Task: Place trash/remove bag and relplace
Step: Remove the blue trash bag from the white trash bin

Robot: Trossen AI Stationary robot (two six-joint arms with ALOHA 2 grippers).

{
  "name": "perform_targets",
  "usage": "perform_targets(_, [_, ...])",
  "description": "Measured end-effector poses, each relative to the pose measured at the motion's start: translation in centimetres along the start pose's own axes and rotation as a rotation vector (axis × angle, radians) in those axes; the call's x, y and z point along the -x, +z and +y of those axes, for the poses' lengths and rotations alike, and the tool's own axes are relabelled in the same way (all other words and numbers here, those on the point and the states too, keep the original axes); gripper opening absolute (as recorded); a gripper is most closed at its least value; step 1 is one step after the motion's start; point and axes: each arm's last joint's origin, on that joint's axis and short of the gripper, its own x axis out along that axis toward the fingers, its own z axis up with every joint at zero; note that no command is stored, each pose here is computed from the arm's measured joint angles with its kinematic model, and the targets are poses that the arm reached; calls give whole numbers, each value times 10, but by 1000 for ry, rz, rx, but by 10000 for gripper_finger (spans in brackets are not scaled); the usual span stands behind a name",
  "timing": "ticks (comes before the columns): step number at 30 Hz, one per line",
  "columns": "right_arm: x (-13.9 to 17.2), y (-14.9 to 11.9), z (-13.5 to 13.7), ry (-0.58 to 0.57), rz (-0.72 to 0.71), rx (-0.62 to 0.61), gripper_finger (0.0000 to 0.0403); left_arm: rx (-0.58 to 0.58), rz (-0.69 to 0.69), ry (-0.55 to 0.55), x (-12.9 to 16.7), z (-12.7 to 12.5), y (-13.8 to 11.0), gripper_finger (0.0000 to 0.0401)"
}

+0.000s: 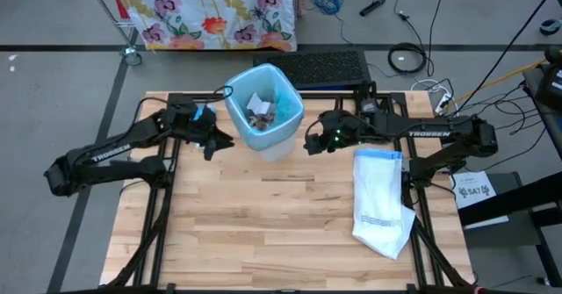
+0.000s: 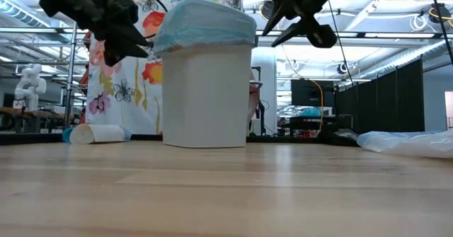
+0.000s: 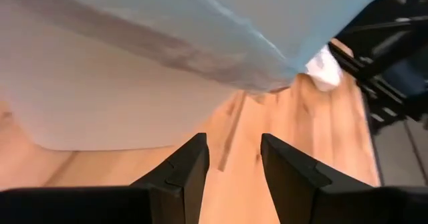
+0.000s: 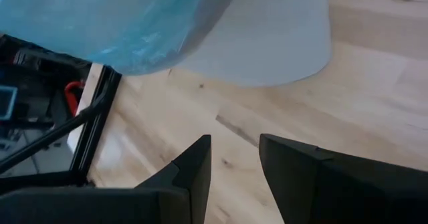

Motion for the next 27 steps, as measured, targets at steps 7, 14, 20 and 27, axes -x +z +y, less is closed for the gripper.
perform_targets(7, [0, -2, -2, -38, -18, 13, 118, 38, -36, -7, 6, -6, 0, 142])
perform_targets(14, [0, -2, -2, -44, -14, 103, 118, 228, -14, -4, 2, -4, 0, 142])
perform_targets(20, [0, -4, -1, -26, 16, 182, 118, 224, -61, -19, -1, -4, 6, 142])
perform_targets(27, [0, -4, -1, -10, 39, 225, 118, 270, -135, -58, -1, -6, 15, 142])
